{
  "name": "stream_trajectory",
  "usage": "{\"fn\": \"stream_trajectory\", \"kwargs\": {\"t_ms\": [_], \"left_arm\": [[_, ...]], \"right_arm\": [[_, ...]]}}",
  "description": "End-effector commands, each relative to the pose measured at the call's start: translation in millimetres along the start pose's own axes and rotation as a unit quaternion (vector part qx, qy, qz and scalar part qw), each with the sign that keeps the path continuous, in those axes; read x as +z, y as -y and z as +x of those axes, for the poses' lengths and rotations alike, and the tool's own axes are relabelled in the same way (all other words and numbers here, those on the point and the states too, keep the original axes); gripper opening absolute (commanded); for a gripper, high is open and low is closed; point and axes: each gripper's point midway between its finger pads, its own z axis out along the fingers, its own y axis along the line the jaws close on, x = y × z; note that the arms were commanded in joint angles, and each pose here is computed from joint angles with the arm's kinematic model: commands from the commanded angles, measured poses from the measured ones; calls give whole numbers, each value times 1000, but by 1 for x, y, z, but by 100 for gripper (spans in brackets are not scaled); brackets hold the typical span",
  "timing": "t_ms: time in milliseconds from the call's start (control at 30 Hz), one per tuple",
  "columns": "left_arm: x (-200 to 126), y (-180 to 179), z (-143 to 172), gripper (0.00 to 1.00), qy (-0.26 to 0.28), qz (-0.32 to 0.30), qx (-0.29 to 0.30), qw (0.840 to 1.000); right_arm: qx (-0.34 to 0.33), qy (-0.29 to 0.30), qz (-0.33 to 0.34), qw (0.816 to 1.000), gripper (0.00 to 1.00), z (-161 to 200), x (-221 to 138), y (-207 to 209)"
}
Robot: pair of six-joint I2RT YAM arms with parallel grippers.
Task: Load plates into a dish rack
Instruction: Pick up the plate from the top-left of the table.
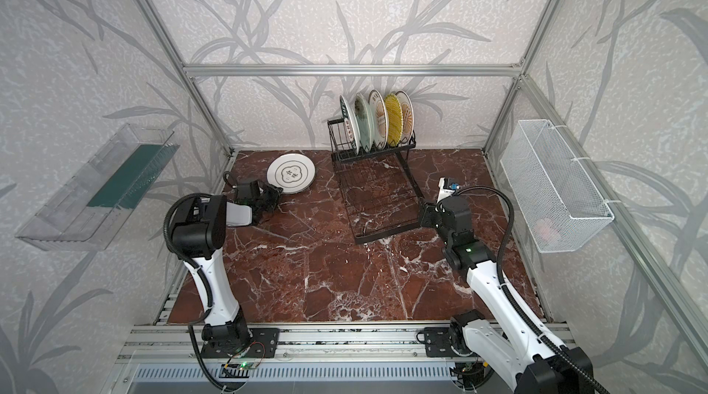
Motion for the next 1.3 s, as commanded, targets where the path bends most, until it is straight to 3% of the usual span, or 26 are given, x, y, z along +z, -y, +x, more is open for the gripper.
{"fn": "stream_trajectory", "kwargs": {"t_ms": [0, 467, 1267], "left_arm": [[1, -16, 6, 11, -9, -19, -6, 1000], [-8, 1, 2, 2, -6, -3, 8, 1000], [-46, 36, 1, 0, -15, 20, 56, 998]], "right_arm": [[2, 8, 5, 1000, 59, -3, -5, 4], [3, 14, 6, 1000, 59, -5, -12, 6], [5, 20, 3, 1000, 59, -8, -20, 6]]}}
